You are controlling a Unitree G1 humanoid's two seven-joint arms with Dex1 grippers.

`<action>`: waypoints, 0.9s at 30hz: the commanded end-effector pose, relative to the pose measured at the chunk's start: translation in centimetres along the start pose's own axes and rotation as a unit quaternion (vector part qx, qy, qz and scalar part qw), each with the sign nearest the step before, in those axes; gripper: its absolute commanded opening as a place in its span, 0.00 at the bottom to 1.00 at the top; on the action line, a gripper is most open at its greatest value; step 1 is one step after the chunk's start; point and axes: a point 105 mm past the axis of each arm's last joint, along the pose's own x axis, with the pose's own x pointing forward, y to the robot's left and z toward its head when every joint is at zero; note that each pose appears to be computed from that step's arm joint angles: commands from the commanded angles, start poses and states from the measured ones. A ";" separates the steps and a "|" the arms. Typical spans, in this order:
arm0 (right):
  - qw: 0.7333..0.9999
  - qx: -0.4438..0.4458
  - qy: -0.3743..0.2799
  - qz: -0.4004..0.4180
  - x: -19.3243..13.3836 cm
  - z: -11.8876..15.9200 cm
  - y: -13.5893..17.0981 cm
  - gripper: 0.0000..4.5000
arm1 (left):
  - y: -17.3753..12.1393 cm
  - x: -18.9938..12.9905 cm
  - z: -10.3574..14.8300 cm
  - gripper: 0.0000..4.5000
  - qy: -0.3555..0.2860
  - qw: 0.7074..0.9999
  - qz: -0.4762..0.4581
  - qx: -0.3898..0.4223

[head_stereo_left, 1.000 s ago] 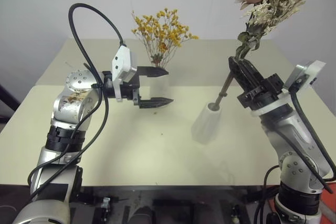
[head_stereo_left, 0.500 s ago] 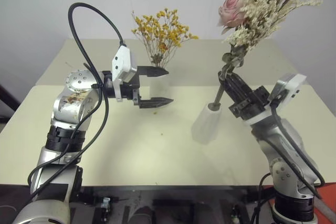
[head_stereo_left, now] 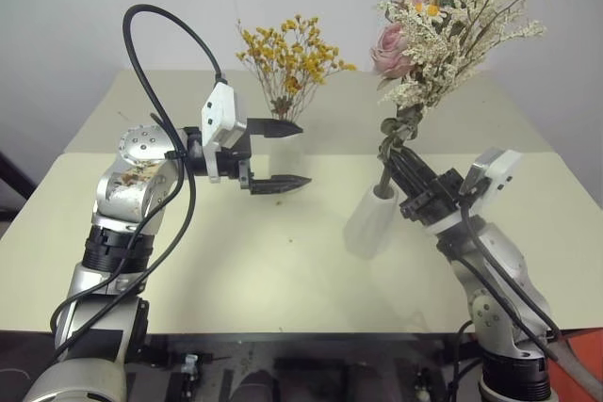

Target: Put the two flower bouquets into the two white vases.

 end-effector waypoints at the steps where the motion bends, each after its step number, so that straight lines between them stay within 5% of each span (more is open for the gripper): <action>1: 0.999 -0.021 -0.033 0.002 0.0 1.2 0.2 0.05 | 0.1 -0.2 0.7 1.00 -0.007 1.000 0.006 0.018; 5: 0.999 -0.029 -0.046 0.003 0.0 1.5 0.3 0.05 | 0.2 -0.3 1.0 1.00 -0.018 1.000 0.005 0.013; 18: 0.999 -0.026 -0.041 0.021 -1.3 1.7 0.8 0.99 | 0.1 0.0 0.9 1.00 -0.017 1.000 -0.003 0.010; 27: 0.999 -0.023 -0.031 0.025 -3.3 2.1 1.4 1.00 | 0.3 0.1 0.9 1.00 -0.019 1.000 -0.007 0.011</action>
